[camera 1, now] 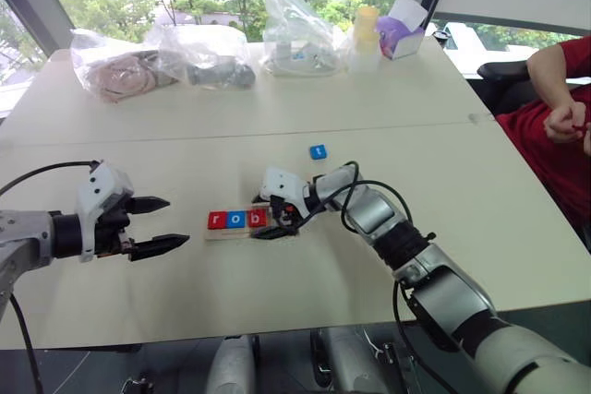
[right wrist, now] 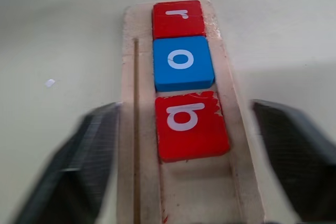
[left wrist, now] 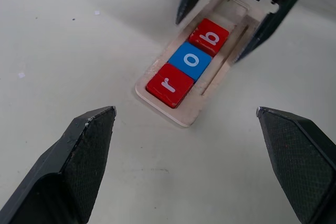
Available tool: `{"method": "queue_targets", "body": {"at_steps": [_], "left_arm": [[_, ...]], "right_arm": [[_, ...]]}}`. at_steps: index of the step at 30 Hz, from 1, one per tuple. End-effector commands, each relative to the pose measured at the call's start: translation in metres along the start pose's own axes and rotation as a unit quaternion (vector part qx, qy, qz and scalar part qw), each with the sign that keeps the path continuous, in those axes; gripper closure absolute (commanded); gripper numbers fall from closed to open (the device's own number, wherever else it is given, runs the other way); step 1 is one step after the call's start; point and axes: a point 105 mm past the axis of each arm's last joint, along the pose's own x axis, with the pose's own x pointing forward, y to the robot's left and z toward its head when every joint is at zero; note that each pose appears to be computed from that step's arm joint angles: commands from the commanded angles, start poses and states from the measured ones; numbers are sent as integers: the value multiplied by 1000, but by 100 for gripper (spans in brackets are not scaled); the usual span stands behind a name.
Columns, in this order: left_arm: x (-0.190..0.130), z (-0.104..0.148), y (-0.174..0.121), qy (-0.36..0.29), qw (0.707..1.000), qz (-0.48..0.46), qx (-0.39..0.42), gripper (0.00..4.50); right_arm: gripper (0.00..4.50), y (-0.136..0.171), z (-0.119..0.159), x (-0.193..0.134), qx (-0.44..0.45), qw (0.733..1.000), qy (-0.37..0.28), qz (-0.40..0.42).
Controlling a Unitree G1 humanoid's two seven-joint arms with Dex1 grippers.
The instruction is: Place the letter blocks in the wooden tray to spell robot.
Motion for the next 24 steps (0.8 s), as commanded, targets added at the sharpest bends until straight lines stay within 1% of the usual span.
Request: {"method": "queue_targets", "body": {"at_steps": [1, 6, 13, 14, 17, 24], "left_arm": [[3, 8, -5, -8, 1000, -7, 16, 0], [3, 8, -4, -10, 1000, -4, 17, 0], [3, 8, -4, -11, 1000, -6, 15, 0], [3, 9, -3, -11, 1000, -6, 15, 0], [4, 9, -1, -11, 1000, -6, 17, 0], [7, 13, 0, -14, 1000, -7, 20, 0]], "right_arm": [[3, -8, 21, -6, -20, 999, -27, -18], [3, -13, 27, -23, -19, 997, -46, -54], [3, -20, 22, -46, -27, 991, -47, -123], [3, -22, 22, -49, -48, 989, -43, -135], [3, -23, 19, -51, -96, 984, -29, -149], [3, -23, 11, -42, -100, 983, -21, -150]]}}
